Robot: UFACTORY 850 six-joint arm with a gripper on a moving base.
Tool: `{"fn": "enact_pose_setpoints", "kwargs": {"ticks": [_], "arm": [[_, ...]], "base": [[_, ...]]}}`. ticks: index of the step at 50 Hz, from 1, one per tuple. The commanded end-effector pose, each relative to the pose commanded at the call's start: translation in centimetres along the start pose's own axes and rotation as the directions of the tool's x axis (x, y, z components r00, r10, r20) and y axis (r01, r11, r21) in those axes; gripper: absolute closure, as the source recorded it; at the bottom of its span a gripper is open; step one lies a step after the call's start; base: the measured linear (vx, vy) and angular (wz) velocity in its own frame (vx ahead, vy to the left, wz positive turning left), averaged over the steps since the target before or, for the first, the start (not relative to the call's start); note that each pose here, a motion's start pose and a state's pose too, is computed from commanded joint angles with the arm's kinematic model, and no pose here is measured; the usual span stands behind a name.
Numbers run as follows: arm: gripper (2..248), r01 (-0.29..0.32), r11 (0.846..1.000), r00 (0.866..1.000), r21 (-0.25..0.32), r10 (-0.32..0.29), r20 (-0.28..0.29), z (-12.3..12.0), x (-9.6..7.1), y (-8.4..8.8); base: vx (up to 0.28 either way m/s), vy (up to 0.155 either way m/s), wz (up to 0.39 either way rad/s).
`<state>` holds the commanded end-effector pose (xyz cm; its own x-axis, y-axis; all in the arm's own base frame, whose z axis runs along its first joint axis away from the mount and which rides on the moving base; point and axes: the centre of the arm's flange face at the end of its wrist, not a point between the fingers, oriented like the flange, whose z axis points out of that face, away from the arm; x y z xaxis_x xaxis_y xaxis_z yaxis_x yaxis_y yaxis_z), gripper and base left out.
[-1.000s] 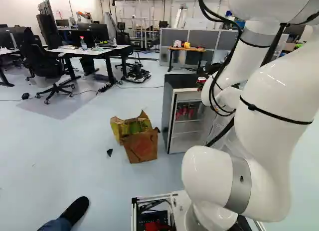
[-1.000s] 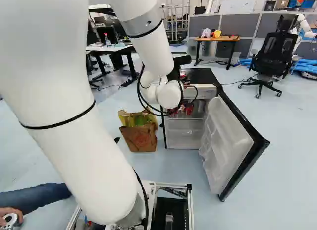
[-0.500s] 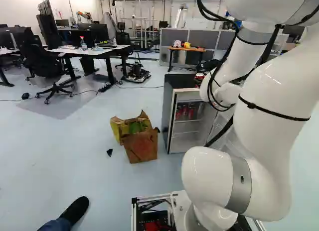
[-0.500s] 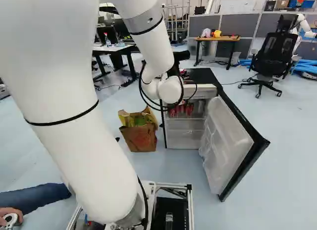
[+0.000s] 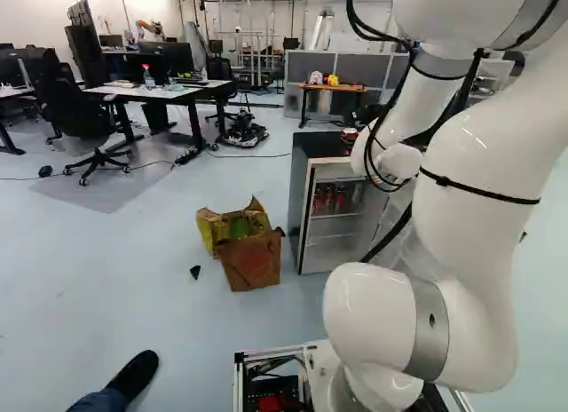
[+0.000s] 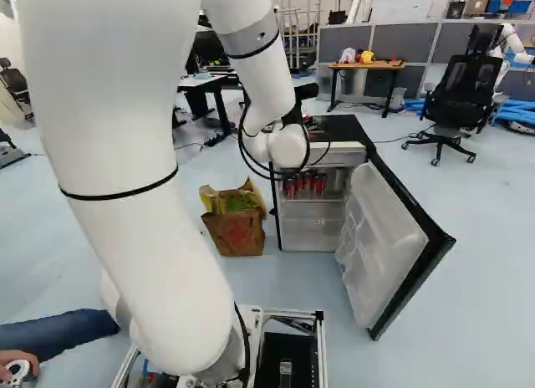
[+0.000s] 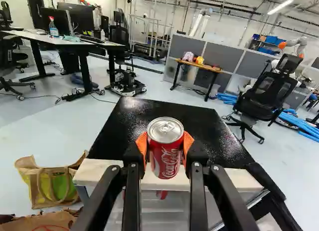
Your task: Grab a drink from the fridge
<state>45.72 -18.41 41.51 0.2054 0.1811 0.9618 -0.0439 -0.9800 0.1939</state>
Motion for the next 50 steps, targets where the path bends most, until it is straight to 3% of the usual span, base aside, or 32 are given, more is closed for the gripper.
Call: {"fn": "enact_pose_setpoints", "kwargs": {"ticks": [50], "arm": [[157, -0.036, 0.999, 0.997, -0.015, 0.037, 0.067, 6.3, 0.2, -0.7]], "base": [[0.0, 0.0, 0.0]]}}
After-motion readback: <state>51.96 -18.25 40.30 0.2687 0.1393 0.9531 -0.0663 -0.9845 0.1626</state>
